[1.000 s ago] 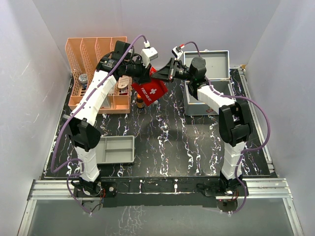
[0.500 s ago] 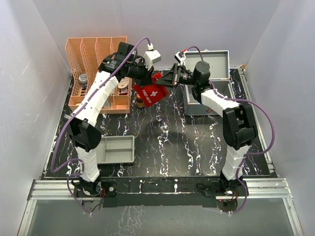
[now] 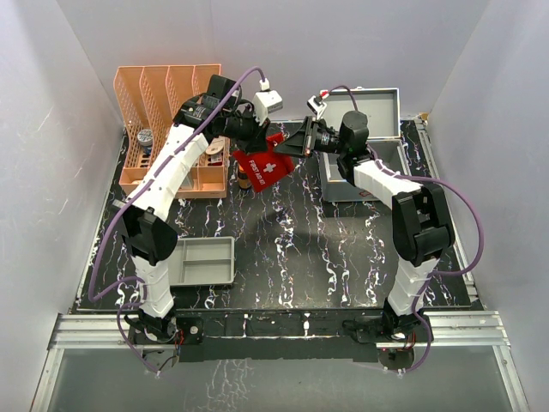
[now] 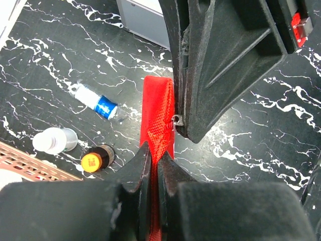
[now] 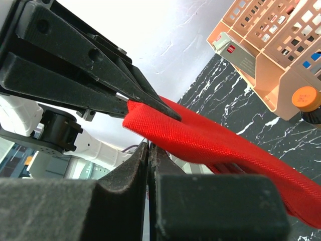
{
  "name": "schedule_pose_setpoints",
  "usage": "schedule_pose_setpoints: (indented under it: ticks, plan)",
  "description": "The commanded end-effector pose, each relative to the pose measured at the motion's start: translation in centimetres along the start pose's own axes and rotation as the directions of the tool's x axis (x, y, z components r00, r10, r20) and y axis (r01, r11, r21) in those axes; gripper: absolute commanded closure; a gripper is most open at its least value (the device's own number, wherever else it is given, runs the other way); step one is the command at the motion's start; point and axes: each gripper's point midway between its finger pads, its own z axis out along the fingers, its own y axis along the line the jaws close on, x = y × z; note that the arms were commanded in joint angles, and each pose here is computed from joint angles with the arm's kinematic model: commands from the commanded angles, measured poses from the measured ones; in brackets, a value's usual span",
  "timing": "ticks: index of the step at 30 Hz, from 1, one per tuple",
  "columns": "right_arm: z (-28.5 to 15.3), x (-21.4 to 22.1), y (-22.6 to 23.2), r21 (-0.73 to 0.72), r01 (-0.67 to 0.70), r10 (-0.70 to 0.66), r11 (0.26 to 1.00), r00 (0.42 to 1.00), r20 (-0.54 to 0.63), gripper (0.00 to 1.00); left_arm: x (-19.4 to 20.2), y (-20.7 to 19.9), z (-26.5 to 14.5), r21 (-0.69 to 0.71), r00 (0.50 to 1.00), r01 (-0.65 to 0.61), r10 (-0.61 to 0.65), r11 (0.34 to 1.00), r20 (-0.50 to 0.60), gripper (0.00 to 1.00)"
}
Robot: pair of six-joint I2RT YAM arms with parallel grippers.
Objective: Organize the medicine kit
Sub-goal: Zip the medicine pouch.
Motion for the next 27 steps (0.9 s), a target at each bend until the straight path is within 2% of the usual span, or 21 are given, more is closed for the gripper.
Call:
schedule_pose_setpoints:
  ticks: [1,12,27]
  plan:
    - [-1.2,0.2,-1.6,0.065,0.006,-0.007,0.998,1.000,0.015,1.00,-3.3,0.1,-3.2,-0.033,0.994,-0.040,0.043,0.999,0.096,1.00]
    - [-1.9,2.2,-4.1,0.140,-0.028,0.029,0.990,1.000,-0.004,1.00,-4.9,-0.8,-4.0,-0.006,0.989,-0.038,0.038,0.999,0.144,1.00]
    - [-5.9,9.6,-12.7,0.431,-0.100,0.160,0.897,0.982,-0.104,1.00,-5.6,-1.1,-5.0,-0.018,0.985,-0.030,0.033,0.999,0.167,1.00]
